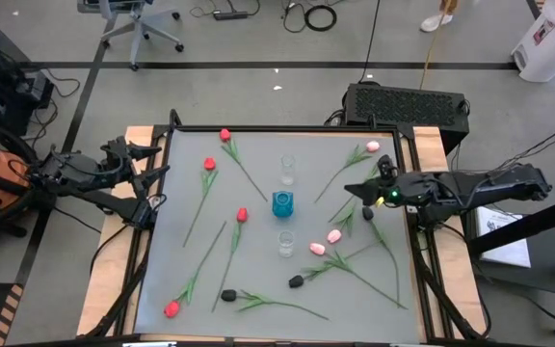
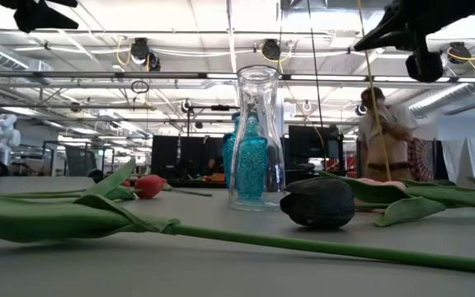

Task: Sort flowers into vase by color
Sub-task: Put the top pink tulip into the top transparent vase

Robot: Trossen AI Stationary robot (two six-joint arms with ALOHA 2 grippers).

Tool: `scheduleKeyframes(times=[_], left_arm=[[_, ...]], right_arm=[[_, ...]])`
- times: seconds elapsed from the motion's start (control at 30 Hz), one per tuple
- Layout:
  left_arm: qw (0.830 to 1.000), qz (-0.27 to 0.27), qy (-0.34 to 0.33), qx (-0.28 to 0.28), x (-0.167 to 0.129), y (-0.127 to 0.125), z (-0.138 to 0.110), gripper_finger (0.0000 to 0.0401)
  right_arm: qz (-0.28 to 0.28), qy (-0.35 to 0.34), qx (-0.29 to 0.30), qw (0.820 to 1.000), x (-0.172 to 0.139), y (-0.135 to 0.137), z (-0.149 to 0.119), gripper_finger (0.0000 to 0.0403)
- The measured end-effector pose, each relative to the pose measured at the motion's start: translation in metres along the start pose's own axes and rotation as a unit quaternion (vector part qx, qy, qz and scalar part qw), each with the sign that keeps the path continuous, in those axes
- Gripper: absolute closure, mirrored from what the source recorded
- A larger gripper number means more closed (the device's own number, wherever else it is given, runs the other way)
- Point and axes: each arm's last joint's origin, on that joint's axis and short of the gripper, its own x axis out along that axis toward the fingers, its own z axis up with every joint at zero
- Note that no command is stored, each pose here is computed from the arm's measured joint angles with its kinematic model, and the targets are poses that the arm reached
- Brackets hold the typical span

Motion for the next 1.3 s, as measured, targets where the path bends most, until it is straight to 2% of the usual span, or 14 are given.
scheduleKeyframes(times=[0.13, 0.27, 0.4, 0.5, 0.57, 0.77, 0.87, 1.0, 1.17, 1.3], left_arm=[[1.0, 0.0, 0.0, 0.0, 0.0, 0.0, 0.0, 0.0082], [1.0, 0.0, 0.0, 0.008, 0.0, 0.0, 0.0, 0.0082], [0.993, 0.0, 0.0, 0.117, 0.0, 0.0, 0.0, 0.0082], [0.986, 0.0, 0.0, 0.169, 0.0, 0.0, 0.0, 0.0082], [0.983, 0.0, 0.0, 0.184, 0.0, 0.0, 0.0, 0.0082], [0.983, 0.0, -0.001, 0.181, 0.0, 0.0, 0.0, 0.0082], [0.99, -0.003, -0.001, 0.139, 0.0, 0.0, 0.0, 0.0082], [0.999, -0.003, -0.003, 0.048, 0.0, 0.0, 0.001, 0.0082], [0.997, -0.007, -0.013, -0.073, 0.0, -0.001, 0.003, 0.0082], [0.994, -0.007, -0.013, -0.107, 0.0, -0.001, 0.003, 0.0082]], right_arm=[[-0.007, -0.002, 0.064, 0.998, 0.003, 0.0, -0.001, 0.0403], [-0.019, -0.009, 0.052, 0.998, 0.008, -0.002, 0.0, 0.0403], [-0.019, -0.014, 0.069, 0.997, 0.01, -0.002, 0.001, 0.0403], [-0.018, -0.014, 0.081, 0.996, 0.011, -0.002, 0.001, 0.0403], [-0.01, -0.015, 0.08, 0.997, 0.011, 0.0, 0.001, 0.0403], [0.031, -0.032, 0.067, 0.997, 0.011, 0.008, 0.006, 0.0403], [0.038, -0.043, 0.071, 0.996, 0.011, 0.009, 0.01, 0.0403], [0.036, -0.058, 0.072, 0.995, 0.013, 0.008, 0.015, 0.0403], [0.044, -0.061, 0.089, 0.993, 0.013, 0.01, 0.02, 0.0403], [0.048, -0.085, 0.093, 0.991, 0.012, 0.019, 0.027, 0.0403]])
